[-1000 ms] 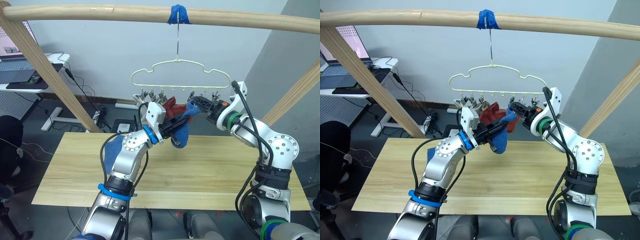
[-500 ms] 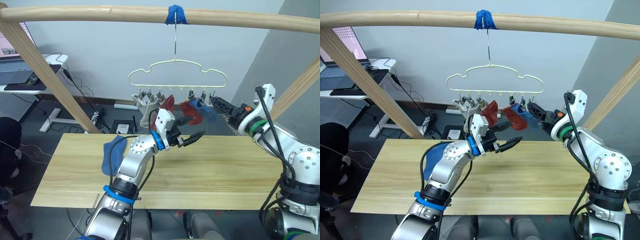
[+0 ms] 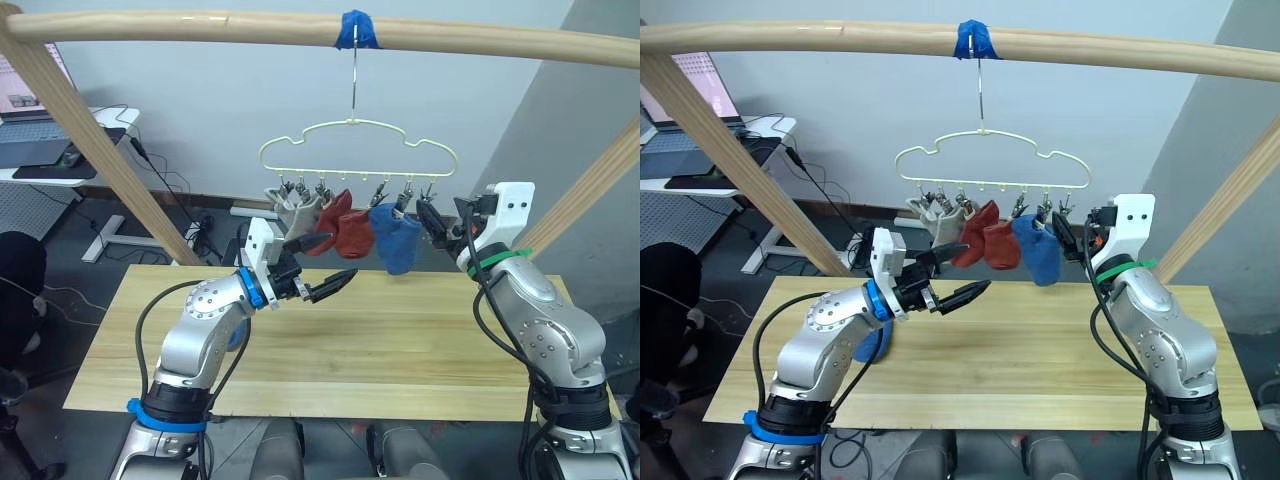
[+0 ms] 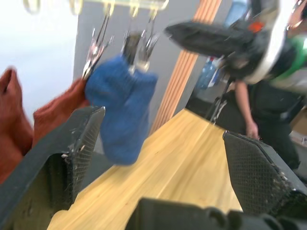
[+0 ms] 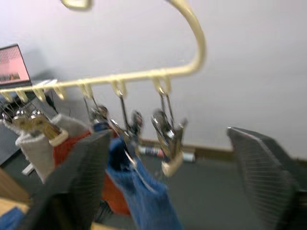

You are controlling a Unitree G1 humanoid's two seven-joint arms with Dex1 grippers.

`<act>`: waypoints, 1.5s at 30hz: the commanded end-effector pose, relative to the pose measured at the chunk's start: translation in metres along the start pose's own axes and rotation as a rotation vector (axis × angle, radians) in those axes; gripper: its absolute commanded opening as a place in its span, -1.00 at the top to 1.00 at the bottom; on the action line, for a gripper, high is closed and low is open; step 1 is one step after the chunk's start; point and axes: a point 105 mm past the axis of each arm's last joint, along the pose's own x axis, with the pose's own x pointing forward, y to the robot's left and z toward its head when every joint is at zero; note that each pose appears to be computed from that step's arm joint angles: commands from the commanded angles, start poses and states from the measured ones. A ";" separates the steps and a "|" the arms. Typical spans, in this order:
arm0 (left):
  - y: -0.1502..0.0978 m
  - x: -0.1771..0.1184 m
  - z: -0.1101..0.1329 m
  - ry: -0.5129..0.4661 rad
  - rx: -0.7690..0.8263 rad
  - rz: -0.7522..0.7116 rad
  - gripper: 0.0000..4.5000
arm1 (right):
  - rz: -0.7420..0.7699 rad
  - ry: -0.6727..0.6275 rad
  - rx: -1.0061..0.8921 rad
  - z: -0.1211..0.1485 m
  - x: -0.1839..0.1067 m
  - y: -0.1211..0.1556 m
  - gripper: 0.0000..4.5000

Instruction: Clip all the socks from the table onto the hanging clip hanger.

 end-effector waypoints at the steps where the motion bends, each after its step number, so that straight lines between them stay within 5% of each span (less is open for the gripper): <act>1: -0.003 -0.009 0.024 -0.046 -0.012 0.012 -1.00 | -0.024 -0.083 -0.089 0.012 0.002 0.001 -0.26; 6: 0.000 -0.011 0.033 -0.065 -0.132 0.097 -1.00 | -0.063 -0.116 -0.138 0.013 0.007 0.002 -0.26; 13: -0.002 -0.011 0.033 -0.028 -0.021 0.206 -1.00 | -0.111 -0.102 -0.175 0.006 0.010 -0.003 -0.26; 45: -0.005 -0.006 0.036 -0.081 -0.020 0.145 -1.00 | -0.243 -0.084 -0.085 -0.002 0.039 -0.008 -0.26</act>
